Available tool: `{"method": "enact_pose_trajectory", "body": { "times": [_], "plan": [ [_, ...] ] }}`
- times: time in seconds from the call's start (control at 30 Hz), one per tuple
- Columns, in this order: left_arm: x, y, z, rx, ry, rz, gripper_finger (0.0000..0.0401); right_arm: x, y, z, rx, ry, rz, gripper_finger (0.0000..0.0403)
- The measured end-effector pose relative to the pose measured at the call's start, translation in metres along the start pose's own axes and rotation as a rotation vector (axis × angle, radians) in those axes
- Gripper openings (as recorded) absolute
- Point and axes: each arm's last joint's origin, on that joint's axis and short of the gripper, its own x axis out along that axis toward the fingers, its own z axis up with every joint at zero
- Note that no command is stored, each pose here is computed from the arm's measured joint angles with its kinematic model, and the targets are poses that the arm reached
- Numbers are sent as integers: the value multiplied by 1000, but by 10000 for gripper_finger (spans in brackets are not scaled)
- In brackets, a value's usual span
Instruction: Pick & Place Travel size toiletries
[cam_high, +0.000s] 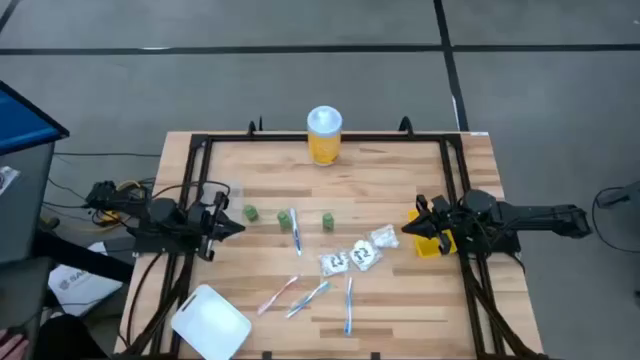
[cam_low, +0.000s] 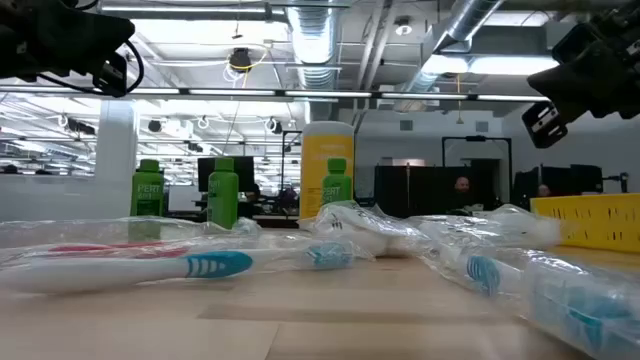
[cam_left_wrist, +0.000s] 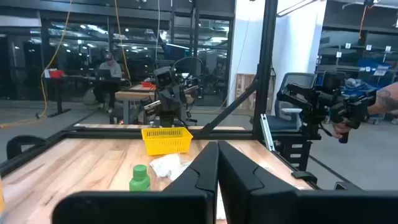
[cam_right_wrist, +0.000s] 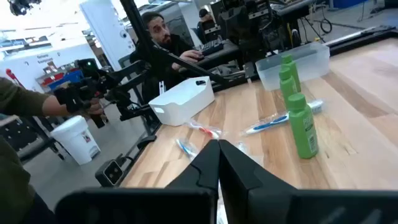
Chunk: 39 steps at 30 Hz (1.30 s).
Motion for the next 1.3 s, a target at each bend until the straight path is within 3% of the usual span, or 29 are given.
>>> {"method": "enact_pose_trajectory", "body": {
  "times": [0.6, 0.7, 0.77, 0.87, 0.97, 1.1, 1.17, 1.3],
  "plan": [
    [0, 0, 3, -1, -33, 1, 0, 0, 1, 3, -22, -35, 13, 0],
    [0, 0, 8, -15, -83, 1, 0, -4, 10, 28, -59, -237, 42, 0],
    [0, 0, 9, -16, -87, 1, 0, -13, 22, 57, -106, -382, 32, 0],
    [0, 0, 9, -18, -91, 14, 0, -27, 41, 104, -158, -442, -46, 0],
    [0, 1, 9, -19, -95, 29, 0, -29, 56, 148, -144, -287, -196, 0],
    [-1, 1, 10, -20, -96, 30, 0, -4, 65, 196, -124, 47, -366, 0],
    [-1, 1, 10, -21, -100, 34, 0, 10, 70, 219, -171, 182, -398, 1],
    [-1, 1, 11, -23, -108, 34, 0, 42, 68, 236, -218, 513, -453, 12]
  ]
}}
